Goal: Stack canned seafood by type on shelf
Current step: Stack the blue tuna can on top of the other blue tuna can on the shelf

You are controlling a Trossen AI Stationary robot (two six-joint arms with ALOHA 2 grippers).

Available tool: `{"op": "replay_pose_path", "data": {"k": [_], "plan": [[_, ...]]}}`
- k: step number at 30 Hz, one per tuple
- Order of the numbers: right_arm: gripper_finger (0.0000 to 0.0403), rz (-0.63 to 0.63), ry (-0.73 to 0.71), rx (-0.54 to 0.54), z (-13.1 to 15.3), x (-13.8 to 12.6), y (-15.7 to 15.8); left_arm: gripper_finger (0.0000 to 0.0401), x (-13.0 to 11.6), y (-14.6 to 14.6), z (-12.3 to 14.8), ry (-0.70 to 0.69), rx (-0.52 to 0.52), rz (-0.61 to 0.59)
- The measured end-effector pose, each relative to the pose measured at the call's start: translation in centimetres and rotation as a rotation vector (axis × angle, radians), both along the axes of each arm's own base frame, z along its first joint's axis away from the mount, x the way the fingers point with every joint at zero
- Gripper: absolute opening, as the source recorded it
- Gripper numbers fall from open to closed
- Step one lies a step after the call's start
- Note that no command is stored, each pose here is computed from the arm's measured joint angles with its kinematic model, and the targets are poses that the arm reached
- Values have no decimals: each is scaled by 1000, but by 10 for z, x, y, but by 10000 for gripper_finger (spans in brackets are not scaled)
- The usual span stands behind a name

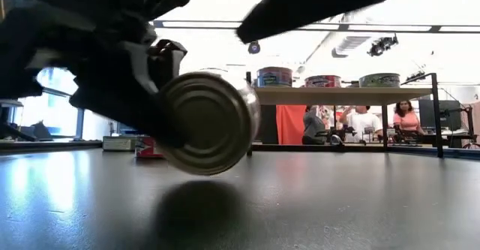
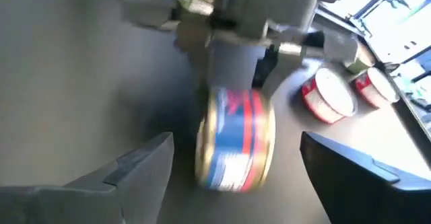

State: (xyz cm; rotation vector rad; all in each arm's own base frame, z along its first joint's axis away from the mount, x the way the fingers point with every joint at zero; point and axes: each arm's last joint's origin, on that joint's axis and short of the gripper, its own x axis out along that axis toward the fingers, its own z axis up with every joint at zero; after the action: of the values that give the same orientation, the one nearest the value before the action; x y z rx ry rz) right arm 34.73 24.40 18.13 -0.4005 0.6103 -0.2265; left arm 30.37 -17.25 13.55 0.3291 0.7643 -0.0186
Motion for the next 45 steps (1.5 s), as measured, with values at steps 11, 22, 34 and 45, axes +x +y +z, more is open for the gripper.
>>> {"op": "replay_pose_path", "data": {"k": [11,22,34,45], "plan": [[287,14,79,180,-1,24,-31,169,14,-1,11,10,-8,12],[163,14,114,237,-3,29,-41,214,14,-1,12,-4,-29,33],[77,2,143,223,-2,26,-40,201,8,0,17,27,-18,39],[261,58,173,227,4,35,-46,173,11,6,17,38,-61,59]]}}
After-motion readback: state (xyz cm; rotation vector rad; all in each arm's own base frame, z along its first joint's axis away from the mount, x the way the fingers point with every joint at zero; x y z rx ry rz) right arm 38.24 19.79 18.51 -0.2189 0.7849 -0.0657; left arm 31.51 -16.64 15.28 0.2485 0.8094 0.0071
